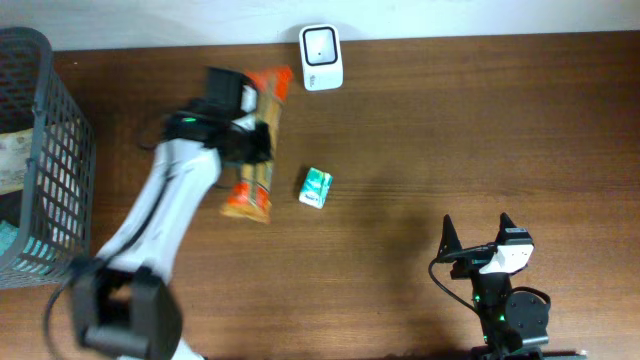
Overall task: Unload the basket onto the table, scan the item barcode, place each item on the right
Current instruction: 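Take the spaghetti package from the basket with the left gripper and place it center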
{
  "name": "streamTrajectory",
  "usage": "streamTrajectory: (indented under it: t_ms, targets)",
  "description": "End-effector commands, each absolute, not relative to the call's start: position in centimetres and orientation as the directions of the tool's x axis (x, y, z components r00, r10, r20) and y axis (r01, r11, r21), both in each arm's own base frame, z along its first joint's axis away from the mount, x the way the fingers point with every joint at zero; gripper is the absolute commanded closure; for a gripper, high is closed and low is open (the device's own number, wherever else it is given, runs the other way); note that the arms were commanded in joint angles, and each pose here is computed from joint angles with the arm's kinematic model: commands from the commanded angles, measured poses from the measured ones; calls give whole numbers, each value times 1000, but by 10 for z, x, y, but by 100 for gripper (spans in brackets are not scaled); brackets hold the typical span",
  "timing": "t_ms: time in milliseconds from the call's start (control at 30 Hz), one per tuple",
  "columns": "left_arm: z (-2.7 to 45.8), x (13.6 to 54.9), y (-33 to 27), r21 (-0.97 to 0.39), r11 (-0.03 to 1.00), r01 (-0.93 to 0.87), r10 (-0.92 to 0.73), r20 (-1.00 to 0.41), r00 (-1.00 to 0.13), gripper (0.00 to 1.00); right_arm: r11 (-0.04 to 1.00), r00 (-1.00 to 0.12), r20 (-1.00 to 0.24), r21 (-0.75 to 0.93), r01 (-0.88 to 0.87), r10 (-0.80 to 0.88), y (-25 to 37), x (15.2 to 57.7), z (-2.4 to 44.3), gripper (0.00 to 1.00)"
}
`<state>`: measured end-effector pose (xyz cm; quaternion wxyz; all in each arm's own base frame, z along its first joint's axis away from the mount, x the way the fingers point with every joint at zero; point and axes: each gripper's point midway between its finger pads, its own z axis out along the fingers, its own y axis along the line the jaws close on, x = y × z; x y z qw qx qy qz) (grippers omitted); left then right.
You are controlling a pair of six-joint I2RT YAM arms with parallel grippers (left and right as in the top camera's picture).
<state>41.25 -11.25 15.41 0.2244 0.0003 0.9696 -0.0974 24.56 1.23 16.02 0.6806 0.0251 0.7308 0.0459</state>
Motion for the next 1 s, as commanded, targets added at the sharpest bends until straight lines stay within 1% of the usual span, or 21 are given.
streamTrajectory:
  t_ms: [0,67,133,167,200,233,300,367,400,433,500,567,633,700,733,800,967]
  targets:
    - [96,400,-143,-237,968,-75,-135,-247,-959,100,994,-76,-992,104,-27,101,13,246,157,1]
    - [54,380,-166,-209,977,-41,-68,-124,-990,100,994,-76,-992,104,-27,101,13,246,157,1]
    - [40,375,-171,-195,980,-31,-50,-92,-995,100,994,-76,-992,104,-27,101,13,246,157,1]
    - [37,374,-172,-192,981,-31,-48,-87,-995,82,994,-76,-992,104,-27,101,13,246,157,1]
    - [38,375,-171,-193,981,-31,-49,-88,-995,13,994,-76,-992,103,-27,101,13,246,157,1]
    - [39,376,-172,-194,981,-29,-48,-93,-995,1,994,-76,-992,104,-27,101,13,246,157,1]
    - [67,392,-171,-173,985,5,-24,-164,-986,1,994,-76,-992,104,-27,101,13,246,157,1]
    - [143,426,-159,-116,991,62,18,-344,-939,1,994,-76,-992,103,-27,101,13,246,157,1]
    - [184,441,-155,-118,990,83,24,-433,-901,1,994,-76,-992,103,-27,101,13,246,157,1]
    - [248,459,-141,-131,986,99,8,-562,-827,1,994,-76,-992,103,-27,101,13,246,157,1]
    - [310,477,-105,-93,992,87,-1,-691,-723,1,994,-76,-992,103,-27,101,13,246,157,1]
    - [357,487,-34,-69,997,-41,-79,-773,-629,1,994,-76,-992,103,-27,101,13,246,157,1]
    - [373,484,41,-75,979,-191,-174,-797,-579,1,994,-76,-992,104,-27,101,13,246,157,1]
    - [373,477,91,-75,954,-291,-233,-797,-558,1,994,-76,-992,104,-27,101,13,246,157,1]
    - [373,468,129,-79,926,-368,-281,-796,-535,1,994,-76,-992,104,-27,101,13,246,157,1]
    - [374,455,167,-79,892,-444,-324,-797,-510,1,994,-76,-992,103,-27,101,13,246,157,1]
    - [372,420,239,-77,807,-585,-407,-791,-457,1,994,-76,-992,104,-27,101,13,246,157,1]
